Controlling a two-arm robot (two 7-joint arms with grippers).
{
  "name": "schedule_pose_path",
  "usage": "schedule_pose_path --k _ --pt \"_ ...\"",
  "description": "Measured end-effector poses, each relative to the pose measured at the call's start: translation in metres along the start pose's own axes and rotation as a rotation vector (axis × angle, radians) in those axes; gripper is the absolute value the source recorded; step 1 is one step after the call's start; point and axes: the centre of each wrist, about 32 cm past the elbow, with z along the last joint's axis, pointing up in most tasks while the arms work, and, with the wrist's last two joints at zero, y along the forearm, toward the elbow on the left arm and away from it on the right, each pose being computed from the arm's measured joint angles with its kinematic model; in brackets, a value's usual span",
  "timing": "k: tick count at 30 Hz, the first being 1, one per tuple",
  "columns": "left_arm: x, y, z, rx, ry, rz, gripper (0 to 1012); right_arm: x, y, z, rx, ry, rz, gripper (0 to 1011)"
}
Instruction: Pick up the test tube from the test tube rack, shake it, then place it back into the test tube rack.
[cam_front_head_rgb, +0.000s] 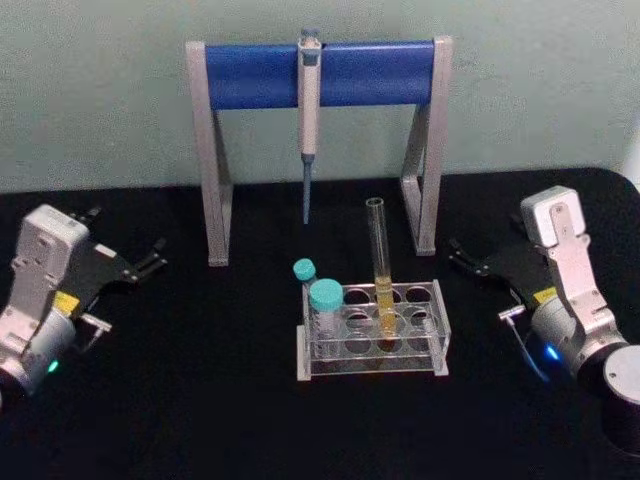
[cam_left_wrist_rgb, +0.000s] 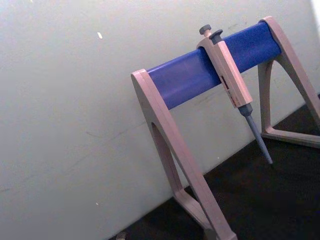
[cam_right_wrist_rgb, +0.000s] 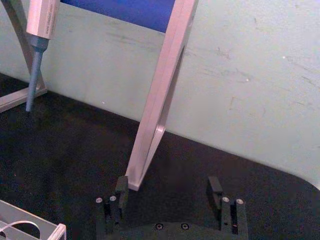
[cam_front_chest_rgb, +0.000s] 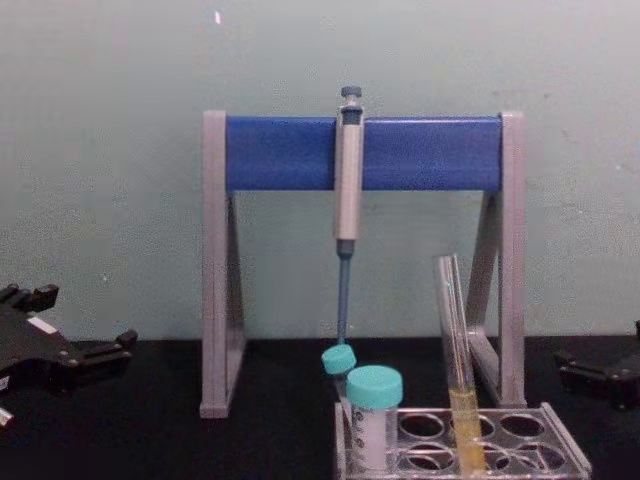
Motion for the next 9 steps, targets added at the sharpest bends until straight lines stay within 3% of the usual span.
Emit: schedule_pose_path --k 9 --pt "0.0 0.0 0.0 0.0 0.0 0.0 1001 0.0 0.0 0.0 0.0 0.0 0.0 1000"
